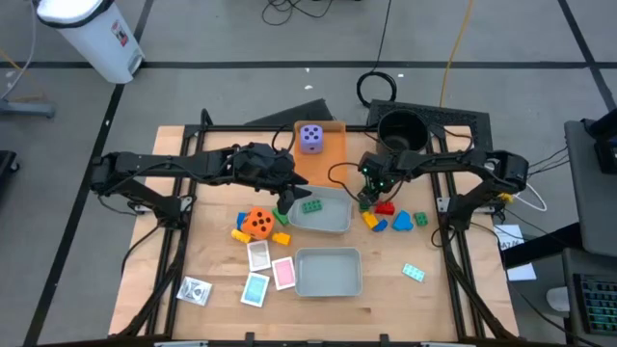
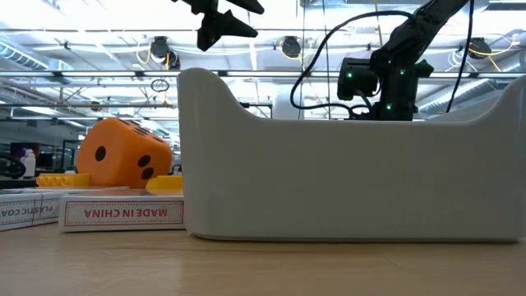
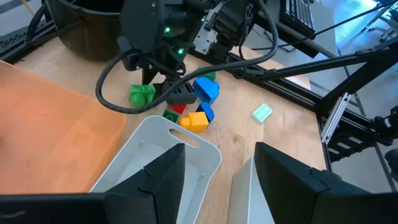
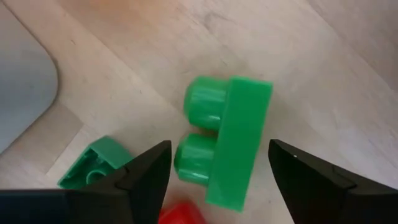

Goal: Pick & Place Toys
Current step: Put the green game piece into the top gray bin

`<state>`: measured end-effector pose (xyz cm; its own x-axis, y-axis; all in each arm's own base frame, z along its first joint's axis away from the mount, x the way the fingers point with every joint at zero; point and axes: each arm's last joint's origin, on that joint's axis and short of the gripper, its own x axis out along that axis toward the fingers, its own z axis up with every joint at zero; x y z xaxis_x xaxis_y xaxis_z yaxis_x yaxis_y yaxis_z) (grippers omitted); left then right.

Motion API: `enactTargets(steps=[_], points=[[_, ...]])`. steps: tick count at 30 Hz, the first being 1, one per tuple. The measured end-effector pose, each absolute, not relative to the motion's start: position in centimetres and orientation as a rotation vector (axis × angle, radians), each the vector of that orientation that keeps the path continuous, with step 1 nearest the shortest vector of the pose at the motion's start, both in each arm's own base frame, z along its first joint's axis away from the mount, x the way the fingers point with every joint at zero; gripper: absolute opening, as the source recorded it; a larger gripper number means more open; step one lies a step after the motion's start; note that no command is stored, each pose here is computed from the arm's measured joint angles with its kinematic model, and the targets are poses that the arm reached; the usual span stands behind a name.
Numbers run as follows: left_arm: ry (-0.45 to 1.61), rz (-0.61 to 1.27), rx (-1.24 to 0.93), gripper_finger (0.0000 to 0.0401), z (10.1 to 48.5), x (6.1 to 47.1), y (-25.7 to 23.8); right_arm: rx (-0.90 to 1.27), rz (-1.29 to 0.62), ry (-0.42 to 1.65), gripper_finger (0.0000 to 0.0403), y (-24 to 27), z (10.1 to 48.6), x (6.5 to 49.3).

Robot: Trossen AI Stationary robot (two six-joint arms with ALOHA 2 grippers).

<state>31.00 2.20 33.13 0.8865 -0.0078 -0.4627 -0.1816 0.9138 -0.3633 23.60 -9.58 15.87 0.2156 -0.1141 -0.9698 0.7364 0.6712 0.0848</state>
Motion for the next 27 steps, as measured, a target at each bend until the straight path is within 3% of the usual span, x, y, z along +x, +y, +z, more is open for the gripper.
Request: enactTargets(steps=[15,27], points=[[0.478,0.093,-0.409,0.0198,33.11,30.99,2.2,0.598,-0.674,1.244,0.0196,-9.66,15.81,23.31],[0.478,0.093,-0.41,0.0198,33.12,30.99,2.2,0.576,-0.651,1.252,0.0092,-9.65,15.83,23.33]])
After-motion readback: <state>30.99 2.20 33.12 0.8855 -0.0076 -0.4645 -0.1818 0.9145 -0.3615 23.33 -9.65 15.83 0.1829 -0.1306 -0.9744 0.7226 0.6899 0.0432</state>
